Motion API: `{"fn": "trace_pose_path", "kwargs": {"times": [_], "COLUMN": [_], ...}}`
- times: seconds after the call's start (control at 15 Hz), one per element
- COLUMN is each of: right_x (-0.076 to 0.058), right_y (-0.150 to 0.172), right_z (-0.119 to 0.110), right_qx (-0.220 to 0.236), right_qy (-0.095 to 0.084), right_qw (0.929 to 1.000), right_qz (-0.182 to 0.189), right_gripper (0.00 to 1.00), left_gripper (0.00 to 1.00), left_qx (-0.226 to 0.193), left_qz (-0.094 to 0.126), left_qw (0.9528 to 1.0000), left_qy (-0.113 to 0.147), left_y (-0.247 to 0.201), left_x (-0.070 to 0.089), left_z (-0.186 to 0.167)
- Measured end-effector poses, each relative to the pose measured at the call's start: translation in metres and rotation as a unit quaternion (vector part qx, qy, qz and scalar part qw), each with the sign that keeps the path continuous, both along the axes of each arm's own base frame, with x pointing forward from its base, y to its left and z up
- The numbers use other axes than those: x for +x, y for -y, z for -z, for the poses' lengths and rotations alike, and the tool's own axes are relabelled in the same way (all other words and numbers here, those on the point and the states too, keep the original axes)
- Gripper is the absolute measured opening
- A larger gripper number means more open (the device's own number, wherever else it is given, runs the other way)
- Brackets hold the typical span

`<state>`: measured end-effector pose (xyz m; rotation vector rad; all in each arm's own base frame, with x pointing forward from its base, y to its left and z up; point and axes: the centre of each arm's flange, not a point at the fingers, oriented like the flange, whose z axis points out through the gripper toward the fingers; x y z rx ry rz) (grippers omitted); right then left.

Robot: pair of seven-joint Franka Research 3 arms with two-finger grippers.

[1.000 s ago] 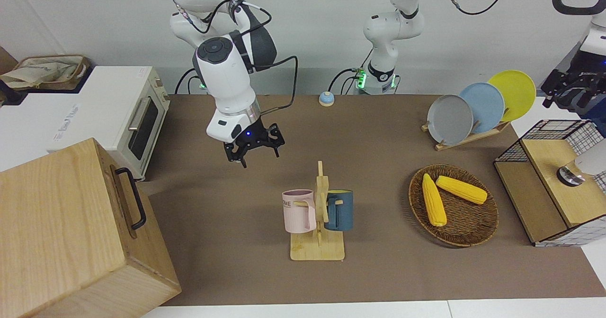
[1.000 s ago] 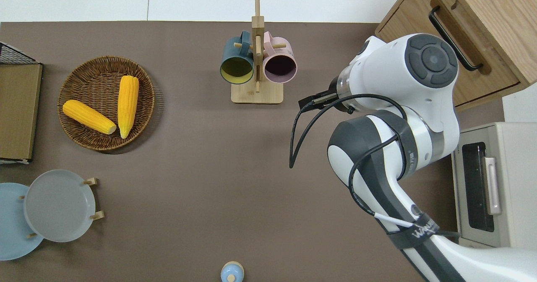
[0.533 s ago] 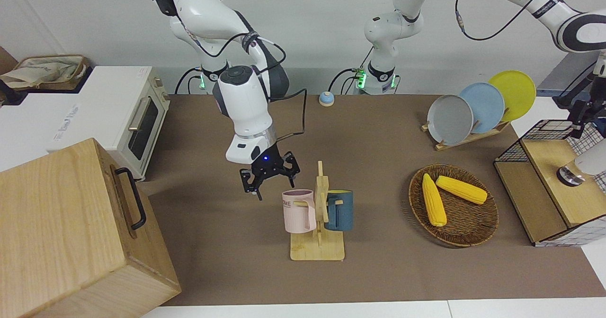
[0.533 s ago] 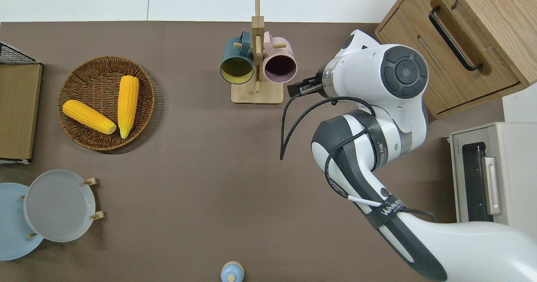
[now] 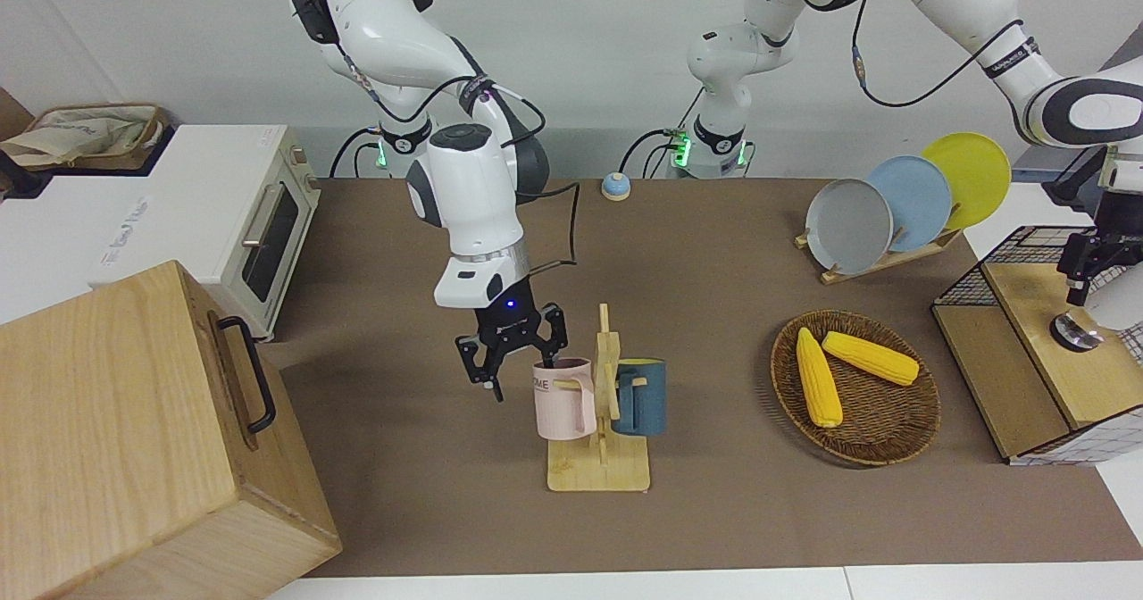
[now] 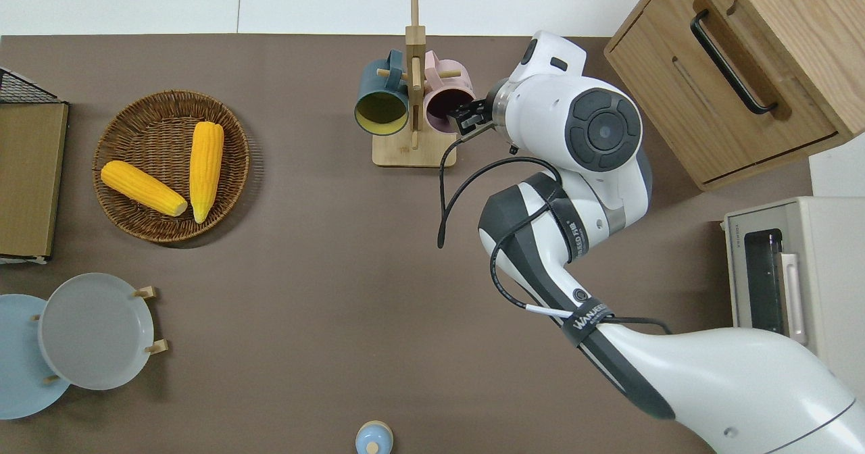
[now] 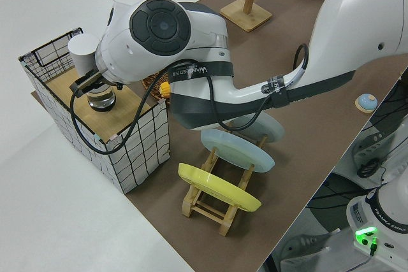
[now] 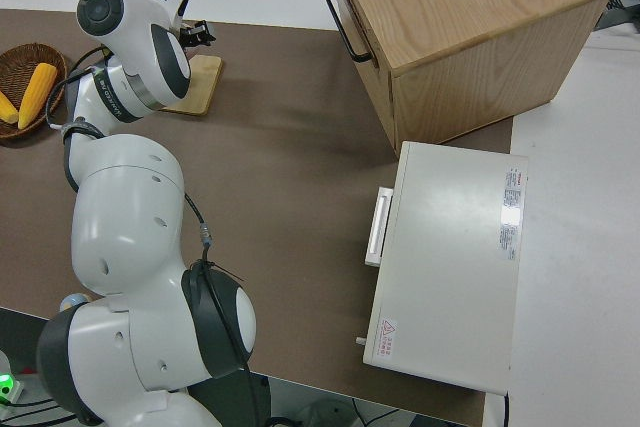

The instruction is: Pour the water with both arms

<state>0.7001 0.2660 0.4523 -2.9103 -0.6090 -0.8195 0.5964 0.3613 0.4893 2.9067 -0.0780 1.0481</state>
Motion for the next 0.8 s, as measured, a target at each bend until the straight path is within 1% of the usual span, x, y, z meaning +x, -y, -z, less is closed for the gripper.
{"fn": "trace_pose_path", "kwargs": {"times": [0.07, 0.13, 0.2, 0.27, 0.33, 0.4, 0.47, 0.53, 0.6, 0.67, 0.8], "right_x": [0.0034, 0.0069, 0.0081, 0.0078, 0.0075, 0.0072, 0.0071, 0.0077, 0.0089, 0.0089, 0.0089], "right_y": [0.0002, -0.0006, -0.0031, -0.0066, -0.0081, -0.0091, -0.0093, -0.0075, -0.0045, -0.0045, -0.0044], "right_z": [-0.0019, -0.0031, -0.0032, -0.0029, -0.0027, -0.0025, -0.0022, -0.0018, -0.0010, -0.0009, -0.0007], "right_qx": [0.002, 0.004, 0.005, 0.006, 0.006, 0.006, 0.006, 0.004, 0.001, 0.001, 0.001], "right_qy": [0.004, 0.008, 0.009, 0.009, 0.009, 0.009, 0.009, 0.009, 0.008, 0.008, 0.008], "right_qw": [1.0000, 1.0000, 0.9999, 0.9999, 0.9999, 0.9999, 0.9999, 1.0000, 1.0000, 1.0000, 1.0000], "right_qz": [0.001, 0.001, 0.000, -0.002, -0.003, -0.004, -0.004, -0.003, -0.001, -0.001, -0.001], "right_gripper": [0.74, 0.69, 0.52, 0.48, 0.45, 0.36, 0.25, 0.14, 0.11, 0.11, 0.08], "left_gripper": [0.94, 0.92, 0.90, 0.91, 0.89, 0.86, 0.85, 0.79, 0.68, 0.63, 0.63], "left_qx": [0.004, 0.010, 0.017, 0.022, 0.021, 0.018, 0.012, 0.008, 0.007, 0.006, 0.005], "left_qz": [-0.002, -0.006, -0.010, -0.012, -0.014, -0.017, -0.021, -0.023, -0.026, -0.028, -0.029], "left_qw": [1.0000, 0.9999, 0.9996, 0.9994, 0.9993, 0.9993, 0.9992, 0.9991, 0.9990, 0.9989, 0.9989], "left_qy": [0.004, 0.011, 0.018, 0.024, 0.027, 0.030, 0.033, 0.034, 0.035, 0.037, 0.037], "left_y": [-0.0009, -0.0020, -0.0009, 0.0014, 0.0025, 0.0029, 0.0024, 0.0017, 0.0007, -0.0001, -0.0004], "left_x": [0.0004, 0.0012, 0.0032, 0.0061, 0.0075, 0.0084, 0.0089, 0.0092, 0.0094, 0.0091, 0.0089], "left_z": [-0.0032, -0.0074, -0.0100, -0.0103, -0.0094, -0.0081, -0.0061, -0.0039, -0.0019, -0.0018, -0.0017]}}
